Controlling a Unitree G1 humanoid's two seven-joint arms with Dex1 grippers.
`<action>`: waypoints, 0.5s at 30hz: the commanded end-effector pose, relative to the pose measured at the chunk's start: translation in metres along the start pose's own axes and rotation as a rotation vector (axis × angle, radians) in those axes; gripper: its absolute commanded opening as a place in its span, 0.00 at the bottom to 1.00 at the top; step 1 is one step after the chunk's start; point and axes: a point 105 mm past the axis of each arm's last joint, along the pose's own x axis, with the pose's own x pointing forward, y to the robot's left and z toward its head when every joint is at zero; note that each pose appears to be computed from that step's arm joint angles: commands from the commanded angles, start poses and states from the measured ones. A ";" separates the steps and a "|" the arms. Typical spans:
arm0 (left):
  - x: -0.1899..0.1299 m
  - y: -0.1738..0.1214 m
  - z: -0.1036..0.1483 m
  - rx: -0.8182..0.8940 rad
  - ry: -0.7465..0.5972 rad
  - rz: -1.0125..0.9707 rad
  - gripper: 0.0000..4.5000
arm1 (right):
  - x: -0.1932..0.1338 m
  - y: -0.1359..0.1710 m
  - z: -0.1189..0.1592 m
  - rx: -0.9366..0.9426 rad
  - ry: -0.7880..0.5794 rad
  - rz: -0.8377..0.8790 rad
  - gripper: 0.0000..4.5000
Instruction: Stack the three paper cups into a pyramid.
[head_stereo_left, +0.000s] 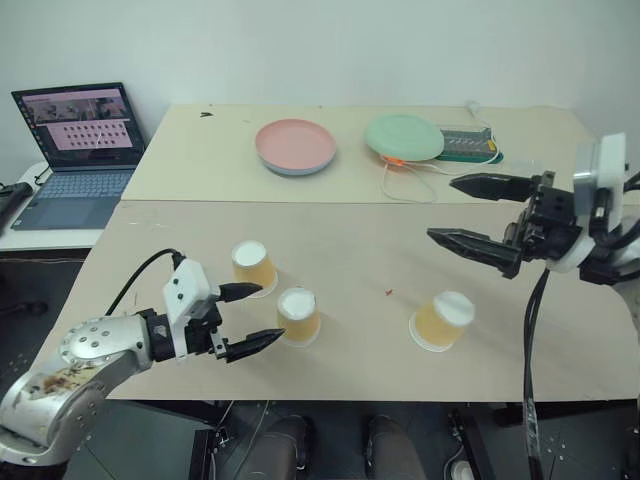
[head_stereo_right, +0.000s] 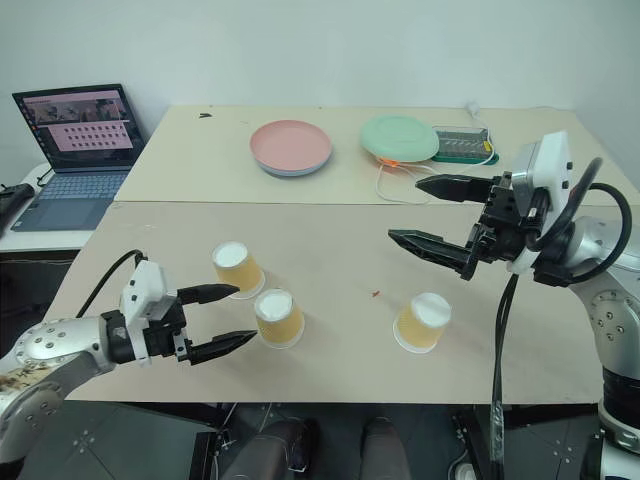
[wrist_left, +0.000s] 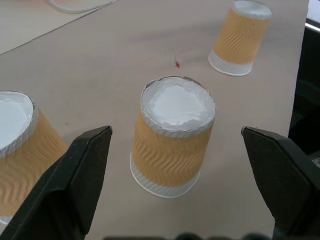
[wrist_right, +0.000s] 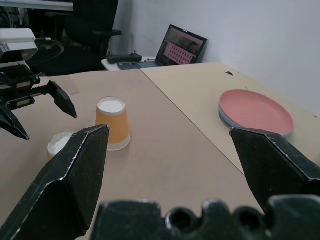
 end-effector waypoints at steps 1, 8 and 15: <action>0.009 0.000 -0.001 0.074 -0.005 -0.027 0.98 | -0.003 0.006 0.022 -0.063 -0.035 0.000 1.00; 0.021 0.005 -0.002 0.087 -0.020 -0.076 0.98 | -0.003 0.014 0.025 -0.069 -0.016 -0.007 1.00; 0.031 0.010 0.004 0.092 -0.050 -0.114 0.98 | -0.005 0.020 0.018 -0.052 0.014 -0.026 1.00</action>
